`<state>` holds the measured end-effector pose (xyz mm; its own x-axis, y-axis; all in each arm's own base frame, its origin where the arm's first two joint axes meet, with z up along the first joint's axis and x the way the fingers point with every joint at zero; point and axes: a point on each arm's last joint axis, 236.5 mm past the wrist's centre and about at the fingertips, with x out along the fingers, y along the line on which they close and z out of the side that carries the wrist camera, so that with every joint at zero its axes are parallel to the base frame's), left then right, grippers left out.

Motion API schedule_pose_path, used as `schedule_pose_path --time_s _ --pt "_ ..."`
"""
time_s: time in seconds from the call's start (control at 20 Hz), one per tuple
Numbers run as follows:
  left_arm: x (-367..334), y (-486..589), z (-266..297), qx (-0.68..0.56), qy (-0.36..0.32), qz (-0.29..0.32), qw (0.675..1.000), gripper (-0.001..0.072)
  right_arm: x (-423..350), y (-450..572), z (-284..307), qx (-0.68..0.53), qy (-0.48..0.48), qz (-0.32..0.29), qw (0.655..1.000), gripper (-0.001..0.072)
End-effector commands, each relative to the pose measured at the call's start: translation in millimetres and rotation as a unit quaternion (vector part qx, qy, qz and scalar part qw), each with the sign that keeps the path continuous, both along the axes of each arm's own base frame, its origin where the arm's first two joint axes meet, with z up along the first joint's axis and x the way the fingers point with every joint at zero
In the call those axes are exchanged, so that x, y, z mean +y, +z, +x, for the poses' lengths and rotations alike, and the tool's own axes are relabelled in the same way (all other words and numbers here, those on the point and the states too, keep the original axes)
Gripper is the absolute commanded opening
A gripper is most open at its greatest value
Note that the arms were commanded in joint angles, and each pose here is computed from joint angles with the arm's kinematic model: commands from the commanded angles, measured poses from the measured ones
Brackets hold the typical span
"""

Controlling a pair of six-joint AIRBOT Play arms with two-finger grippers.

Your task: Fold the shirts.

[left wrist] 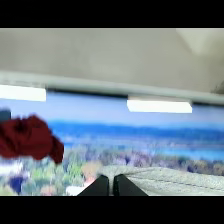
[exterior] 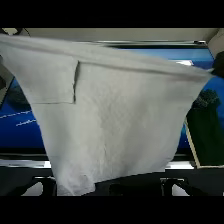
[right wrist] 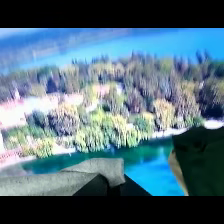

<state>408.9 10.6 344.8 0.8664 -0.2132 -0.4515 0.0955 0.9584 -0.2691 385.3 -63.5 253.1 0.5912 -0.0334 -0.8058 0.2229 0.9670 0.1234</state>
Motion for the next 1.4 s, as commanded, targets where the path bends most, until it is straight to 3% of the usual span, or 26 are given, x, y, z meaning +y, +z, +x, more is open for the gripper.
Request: schedule_pose_path --time_s 0.0,0.15,0.4,0.55,0.7,0.9,1.1,1.35 --pt "20.2 -196.3 33.0 0.229 0.005 -0.039 0.973 0.0029 13.8 -152.4 57.6 0.154 0.021 -0.006 0.988 0.0050" --pt "17.8 -289.8 68.0 0.279 0.018 -0.083 0.957 0.0029 22.0 -219.9 136.7 0.109 -0.006 0.012 0.994 0.0051" --pt "13.6 -299.3 163.1 0.150 0.047 -0.114 0.981 0.0030 25.0 -210.7 236.2 -0.086 -0.038 0.060 0.994 0.0052" --pt "15.3 -303.0 189.5 0.109 0.071 -0.110 0.985 0.0030 20.7 -200.8 254.7 -0.135 -0.044 0.059 0.988 0.0052" --pt "-6.7 -319.8 181.7 0.140 0.037 -0.102 0.984 0.0030 24.3 -246.7 234.8 -0.052 -0.042 0.061 0.996 0.0052" --pt "-20.5 -312.9 135.1 0.207 -0.034 -0.049 0.976 0.0030 19.5 -255.7 187.3 0.052 0.006 0.007 0.999 0.0055" --pt "-16.1 -358.5 37.9 0.415 -0.066 -0.014 0.907 0.0030 19.2 -284.4 96.9 0.249 0.068 -0.019 0.966 0.0054" --pt "-27.3 -398.6 -11.3 0.504 -0.087 -0.032 0.859 0.0030 30.5 -315.4 75.1 0.305 0.068 0.012 0.950 0.0054"
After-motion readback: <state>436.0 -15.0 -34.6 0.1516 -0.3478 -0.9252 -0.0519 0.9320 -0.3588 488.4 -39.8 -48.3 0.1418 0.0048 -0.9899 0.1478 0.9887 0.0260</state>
